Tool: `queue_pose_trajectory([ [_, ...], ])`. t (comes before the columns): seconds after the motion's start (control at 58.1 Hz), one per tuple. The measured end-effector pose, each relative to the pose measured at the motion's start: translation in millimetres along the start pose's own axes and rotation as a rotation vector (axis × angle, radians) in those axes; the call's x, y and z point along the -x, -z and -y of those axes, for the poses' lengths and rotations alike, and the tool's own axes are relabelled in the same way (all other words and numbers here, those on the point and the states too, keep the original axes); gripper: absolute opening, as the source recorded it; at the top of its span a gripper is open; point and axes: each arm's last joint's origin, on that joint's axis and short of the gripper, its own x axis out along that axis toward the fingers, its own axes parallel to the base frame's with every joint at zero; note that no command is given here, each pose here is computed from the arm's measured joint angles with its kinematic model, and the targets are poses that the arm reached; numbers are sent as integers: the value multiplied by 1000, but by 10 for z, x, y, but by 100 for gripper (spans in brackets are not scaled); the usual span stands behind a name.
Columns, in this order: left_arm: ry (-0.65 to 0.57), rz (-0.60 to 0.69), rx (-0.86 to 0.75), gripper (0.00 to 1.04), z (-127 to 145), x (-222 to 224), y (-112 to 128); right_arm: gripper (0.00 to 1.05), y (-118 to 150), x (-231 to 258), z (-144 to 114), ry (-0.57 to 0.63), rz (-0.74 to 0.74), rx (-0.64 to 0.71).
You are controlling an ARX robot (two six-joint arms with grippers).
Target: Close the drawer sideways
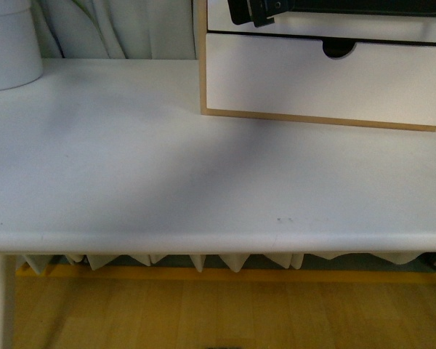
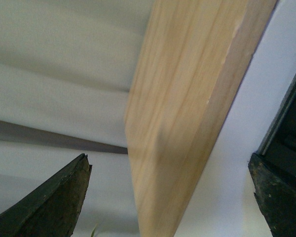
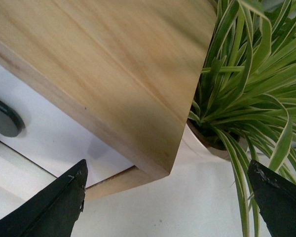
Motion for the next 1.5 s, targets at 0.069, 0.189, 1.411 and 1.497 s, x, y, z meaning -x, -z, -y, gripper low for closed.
queue_pose_trajectory([
  [0.069, -6, 8, -6, 98, 7, -1, -18, 95, -2, -1, 5, -1, 3, -8],
  [0.189, -8, 20, -4, 98, 17, 14, -26, 95, -3, 31, 0, -31, 10, -29],
  [1.411, -127, -260, 678, 98, 291, 2711, 1500, 95, 553, 2166, -970, 239, 244, -374],
  [1.497, -130, -255, 699, 98, 290, 2713, 1498, 95, 550, 2171, -969, 239, 249, -385],
])
